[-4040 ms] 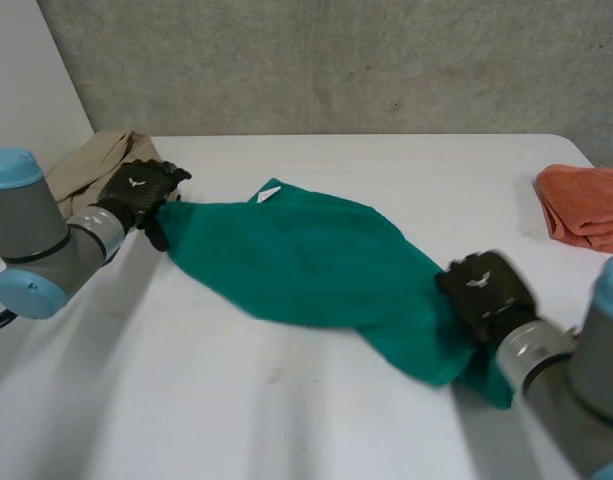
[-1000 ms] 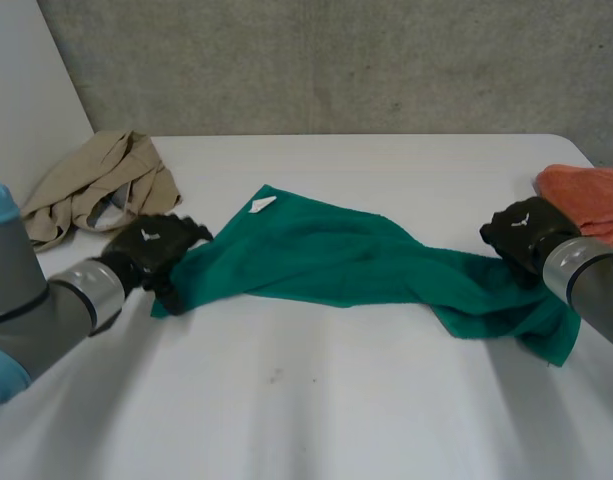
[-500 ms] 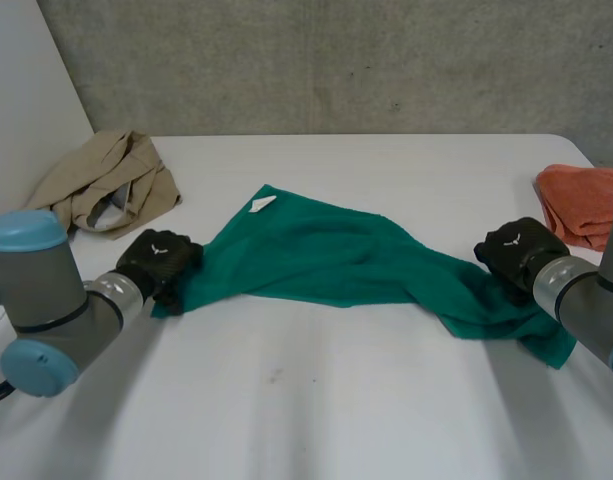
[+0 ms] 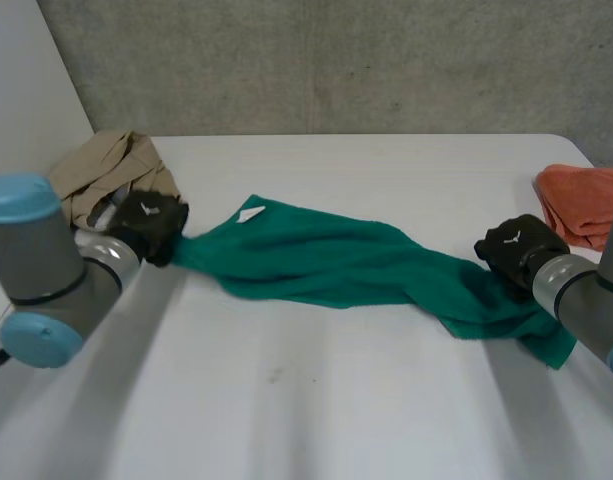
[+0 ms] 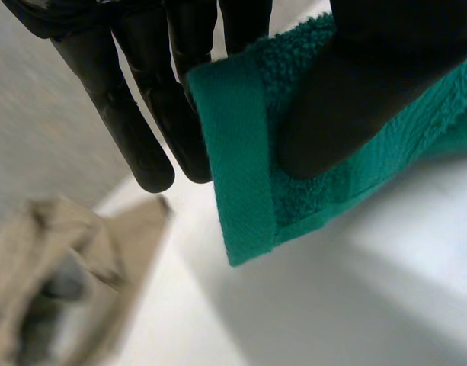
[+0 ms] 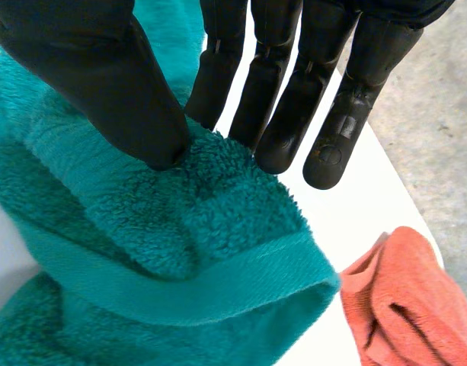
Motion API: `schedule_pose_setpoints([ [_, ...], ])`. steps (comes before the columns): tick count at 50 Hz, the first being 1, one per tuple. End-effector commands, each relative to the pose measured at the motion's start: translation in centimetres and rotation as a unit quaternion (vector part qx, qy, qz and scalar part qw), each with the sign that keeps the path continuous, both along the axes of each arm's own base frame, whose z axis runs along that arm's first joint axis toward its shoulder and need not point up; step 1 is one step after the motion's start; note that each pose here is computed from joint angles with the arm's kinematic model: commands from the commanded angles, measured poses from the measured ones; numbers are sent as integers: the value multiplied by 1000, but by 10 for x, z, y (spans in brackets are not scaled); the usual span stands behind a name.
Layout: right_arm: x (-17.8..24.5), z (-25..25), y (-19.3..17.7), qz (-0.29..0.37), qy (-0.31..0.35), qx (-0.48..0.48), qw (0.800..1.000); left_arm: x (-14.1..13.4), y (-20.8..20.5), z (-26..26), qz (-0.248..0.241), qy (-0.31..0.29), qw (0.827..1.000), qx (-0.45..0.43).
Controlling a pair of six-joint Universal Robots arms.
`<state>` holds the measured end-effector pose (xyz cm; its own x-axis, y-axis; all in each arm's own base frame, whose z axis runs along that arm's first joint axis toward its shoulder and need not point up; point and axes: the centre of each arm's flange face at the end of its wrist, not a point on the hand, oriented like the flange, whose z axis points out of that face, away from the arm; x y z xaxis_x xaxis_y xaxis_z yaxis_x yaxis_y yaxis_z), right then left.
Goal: Fold the laundry.
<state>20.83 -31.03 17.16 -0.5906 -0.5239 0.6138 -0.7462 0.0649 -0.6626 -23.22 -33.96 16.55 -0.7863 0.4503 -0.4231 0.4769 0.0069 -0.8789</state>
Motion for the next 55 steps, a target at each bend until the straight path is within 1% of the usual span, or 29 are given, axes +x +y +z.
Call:
schedule_pose_setpoints([
  [1, -2, 21, -3, -3, -1, -26, 1000, 5, 30, 65, 6, 48, 997, -52],
  [4, -4, 46, 4, -2, 2, -47, 999, 10, 50, 80, 8, 59, 997, -45],
  [6, -5, 74, 11, 0, 3, -72, 997, 17, 61, 96, 14, 65, 997, -50],
  [10, -13, 113, 16, -6, -1, -111, 994, 26, 77, 118, 25, 68, 996, -60],
  [14, -19, 125, 19, -7, 16, -113, 993, 32, 85, 123, 33, 67, 996, -46],
  [18, -18, 112, 20, 8, 49, -83, 995, 33, 84, 116, 39, 71, 996, -22],
  [21, -14, 77, 7, 20, 70, -35, 997, 31, 70, 89, 44, 63, 997, 22],
  [23, -12, 63, -8, 15, 72, -27, 997, 29, 55, 67, 48, 53, 996, 53],
  [26, -8, 64, -28, 6, 62, -54, 997, 25, 33, 54, 54, 48, 995, 63],
  [27, -7, 67, -44, -7, 52, -83, 995, 21, 18, 51, 61, 45, 995, 59],
  [29, -6, 73, -62, -26, 33, -121, 992, 17, 2, 53, 72, 47, 995, 44],
  [30, -5, 84, -78, -42, 14, -165, 985, 16, -6, 54, 77, 48, 995, 37],
  [32, -3, 103, -94, -55, -12, -222, 973, 7, -26, 71, 82, 61, 995, -7],
  [34, 0, 125, -104, -61, -41, -275, 959, 1, -40, 103, 80, 83, 991, -70],
  [35, 6, 151, -109, -58, -77, -330, 939, -1, -46, 122, 78, 100, 986, -106],
  [36, 8, 160, -109, -58, -89, -346, 932, -4, -48, 133, 75, 113, 982, -130],
  [37, 10, 180, -110, -56, -113, -377, 918, -6, -51, 142, 73, 125, 978, -149],
  [38, 10, 189, -109, -54, -124, -390, 911, -7, -54, 155, 73, 153, 969, -179],
  [40, 11, 201, -105, -50, -138, -401, 904, -8, -51, 169, 74, 180, 960, -202],
  [41, 11, 212, -99, -44, -142, -403, 903, -8, -42, 187, 71, 203, 950, -225],
  [43, 11, 215, -92, -34, -139, -392, 909, -7, -30, 200, 68, 216, 946, -234],
  [44, 11, 215, -88, -28, -137, -380, 914, -5, -24, 199, 69, 216, 947, -227],
  [45, 10, 211, -81, -16, -132, -350, 927, -2, -14, 199, 70, 214, 949, -219],
  [47, 10, 203, -74, -2, -127, -313, 941, 0, -3, 192, 70, 210, 954, -204],
  [48, 13, 192, -66, 15, -122, -272, 955, 0, 2, 187, 68, 206, 957, -194],
  [49, 14, 184, -63, 23, -117, -249, 961, 0, 13, 178, 63, 199, 962, -177],
  [51, 15, 170, -56, 33, -112, -207, 971, 1, 22, 168, 57, 191, 967, -157],
  [52, 14, 157, -50, 37, -108, -169, 979, 2, 26, 162, 54, 187, 970, -146],
  [55, 12, 127, -38, 31, -97, -97, 990, 3, 40, 144, 45, 176, 977, -111],
])
